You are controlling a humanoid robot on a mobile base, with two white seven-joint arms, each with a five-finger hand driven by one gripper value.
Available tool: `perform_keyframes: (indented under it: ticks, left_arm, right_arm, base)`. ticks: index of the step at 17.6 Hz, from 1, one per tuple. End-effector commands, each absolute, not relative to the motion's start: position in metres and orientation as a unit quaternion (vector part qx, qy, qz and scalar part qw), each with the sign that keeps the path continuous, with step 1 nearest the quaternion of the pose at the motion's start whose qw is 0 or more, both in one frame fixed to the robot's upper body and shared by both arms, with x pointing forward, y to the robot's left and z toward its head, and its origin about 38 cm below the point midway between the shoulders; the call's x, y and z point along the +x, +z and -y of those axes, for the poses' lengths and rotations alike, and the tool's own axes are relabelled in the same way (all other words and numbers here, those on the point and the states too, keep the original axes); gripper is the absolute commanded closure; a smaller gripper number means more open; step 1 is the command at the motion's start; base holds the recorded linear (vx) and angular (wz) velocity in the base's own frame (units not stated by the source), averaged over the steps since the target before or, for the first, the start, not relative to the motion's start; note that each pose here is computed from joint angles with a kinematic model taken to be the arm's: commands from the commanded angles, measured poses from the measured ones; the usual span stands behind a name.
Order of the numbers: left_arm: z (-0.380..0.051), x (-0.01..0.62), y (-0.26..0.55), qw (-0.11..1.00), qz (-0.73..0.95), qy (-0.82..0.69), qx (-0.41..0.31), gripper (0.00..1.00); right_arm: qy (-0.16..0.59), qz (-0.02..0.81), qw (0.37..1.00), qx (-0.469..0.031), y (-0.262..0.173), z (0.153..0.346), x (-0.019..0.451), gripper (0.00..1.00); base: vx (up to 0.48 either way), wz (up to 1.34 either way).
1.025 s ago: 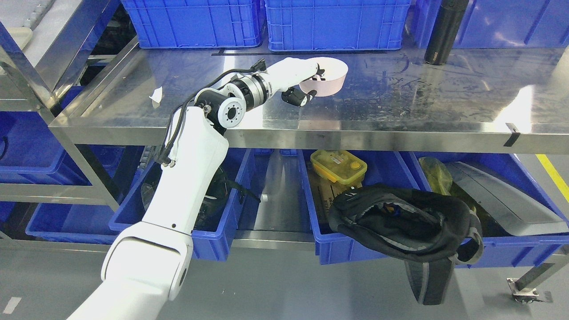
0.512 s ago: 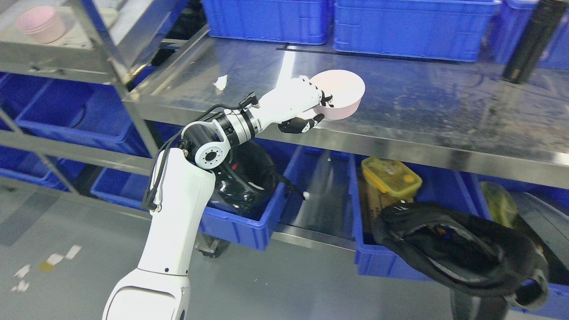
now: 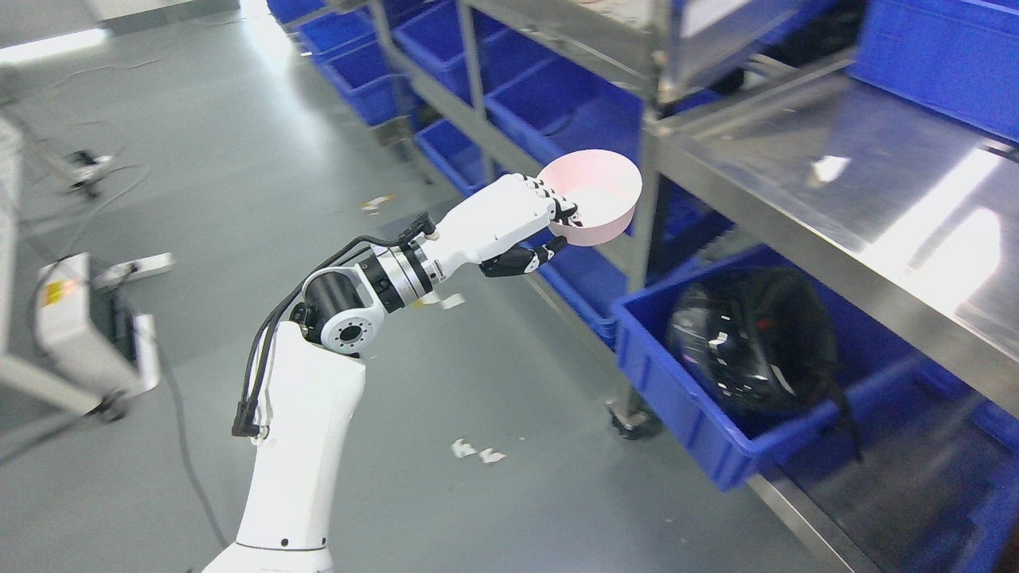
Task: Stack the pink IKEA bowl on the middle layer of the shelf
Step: 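Hold the pink bowl raised in the left hand while the robot turns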
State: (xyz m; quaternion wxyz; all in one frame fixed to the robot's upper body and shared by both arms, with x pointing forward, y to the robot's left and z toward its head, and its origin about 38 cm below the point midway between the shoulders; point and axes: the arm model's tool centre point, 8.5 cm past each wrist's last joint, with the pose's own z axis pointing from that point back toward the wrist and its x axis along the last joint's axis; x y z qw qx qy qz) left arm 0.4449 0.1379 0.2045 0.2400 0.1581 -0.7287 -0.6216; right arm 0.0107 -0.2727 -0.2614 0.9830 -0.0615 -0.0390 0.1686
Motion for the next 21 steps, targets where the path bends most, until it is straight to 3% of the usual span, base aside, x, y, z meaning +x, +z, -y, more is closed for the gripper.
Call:
perform_keyframes:
  ticks: [1, 9, 21]
  left_arm:
    - [-0.158, 0.433, 0.215, 0.237, 0.742, -0.601, 0.180, 0.99]
    - [-0.162, 0.424, 0.195, 0.259, 0.746, -0.592, 0.161, 0.99]
    - [-0.165, 0.423, 0.192, 0.266, 0.750, -0.585, 0.156, 0.98]
  right_arm:
    - [0.170, 0.038, 0.983, -0.065, -0.261, 0.282, 0.006, 0.00]
    - [0.169, 0.038, 0.983, -0.065, -0.261, 0.282, 0.006, 0.00]
    - [0.169, 0.038, 0.983, -0.065, -0.261, 0.282, 0.006, 0.00]
  base:
    - [0.045, 1.62]
    - [0.160, 1.09]
    - [0.385, 0.08]
